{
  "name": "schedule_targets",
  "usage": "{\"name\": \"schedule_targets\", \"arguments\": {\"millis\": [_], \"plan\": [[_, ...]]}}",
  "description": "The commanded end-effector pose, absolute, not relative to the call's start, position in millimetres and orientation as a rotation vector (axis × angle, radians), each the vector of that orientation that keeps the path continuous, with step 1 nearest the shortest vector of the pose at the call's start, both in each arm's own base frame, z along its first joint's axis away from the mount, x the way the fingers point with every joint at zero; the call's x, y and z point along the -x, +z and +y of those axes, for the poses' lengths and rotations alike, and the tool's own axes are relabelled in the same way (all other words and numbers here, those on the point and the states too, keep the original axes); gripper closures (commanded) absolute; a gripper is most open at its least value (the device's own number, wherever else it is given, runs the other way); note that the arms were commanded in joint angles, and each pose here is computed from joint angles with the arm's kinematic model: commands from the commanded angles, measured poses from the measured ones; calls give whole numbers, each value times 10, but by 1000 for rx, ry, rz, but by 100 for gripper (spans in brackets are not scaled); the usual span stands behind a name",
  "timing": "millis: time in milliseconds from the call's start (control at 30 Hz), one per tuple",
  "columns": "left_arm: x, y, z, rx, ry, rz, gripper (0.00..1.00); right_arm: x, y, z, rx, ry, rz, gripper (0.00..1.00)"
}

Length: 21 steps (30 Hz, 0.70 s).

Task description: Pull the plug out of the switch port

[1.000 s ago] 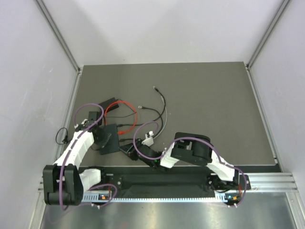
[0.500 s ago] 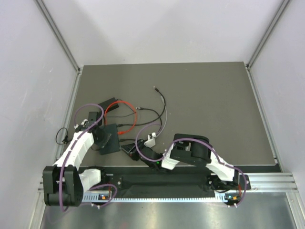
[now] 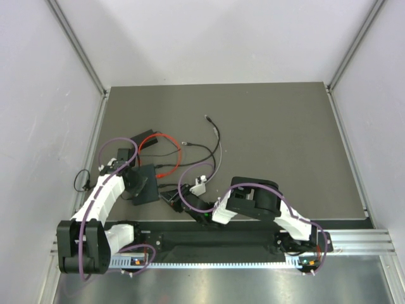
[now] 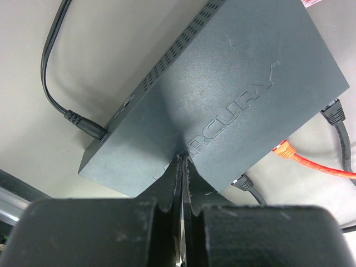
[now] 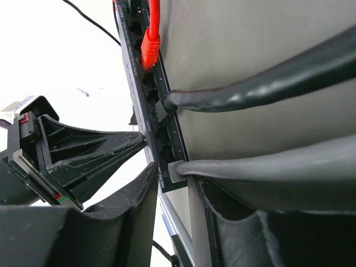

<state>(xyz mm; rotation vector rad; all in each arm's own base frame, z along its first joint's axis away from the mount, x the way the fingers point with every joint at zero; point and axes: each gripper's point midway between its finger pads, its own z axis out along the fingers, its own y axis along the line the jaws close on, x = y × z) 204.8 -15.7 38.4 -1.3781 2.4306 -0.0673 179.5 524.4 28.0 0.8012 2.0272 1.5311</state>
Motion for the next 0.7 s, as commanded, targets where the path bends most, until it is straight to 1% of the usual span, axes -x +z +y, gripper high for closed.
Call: {"name": "schedule_targets", "arguments": {"millis": [0, 67, 167, 267, 300, 400, 567, 667], "plan": [[-1556, 130, -98, 1432, 106, 2581, 100, -1902, -229, 5096, -781, 1302, 2105, 71], [-1557, 128, -98, 1431, 110, 2584, 100, -1903, -226, 5082, -760, 1311, 2096, 69], [-1551, 117, -100, 1432, 110, 2587, 100, -1871, -295, 5065, -739, 1300, 2115, 69], [-1545, 104, -103, 1433, 110, 2589, 100, -1856, -364, 5049, -723, 1269, 2139, 72], [-1542, 100, -106, 1434, 110, 2592, 100, -1860, -394, 5034, -717, 1255, 2145, 77], [-1543, 101, -103, 1436, 113, 2591, 100, -1895, -330, 5095, -684, 1255, 2133, 80], [-1538, 87, -120, 1443, 109, 2603, 100, -1901, -348, 5119, -646, 1218, 2144, 79], [-1534, 70, -117, 1444, 115, 2606, 100, -1897, -400, 5072, -661, 1220, 2144, 73]]}}
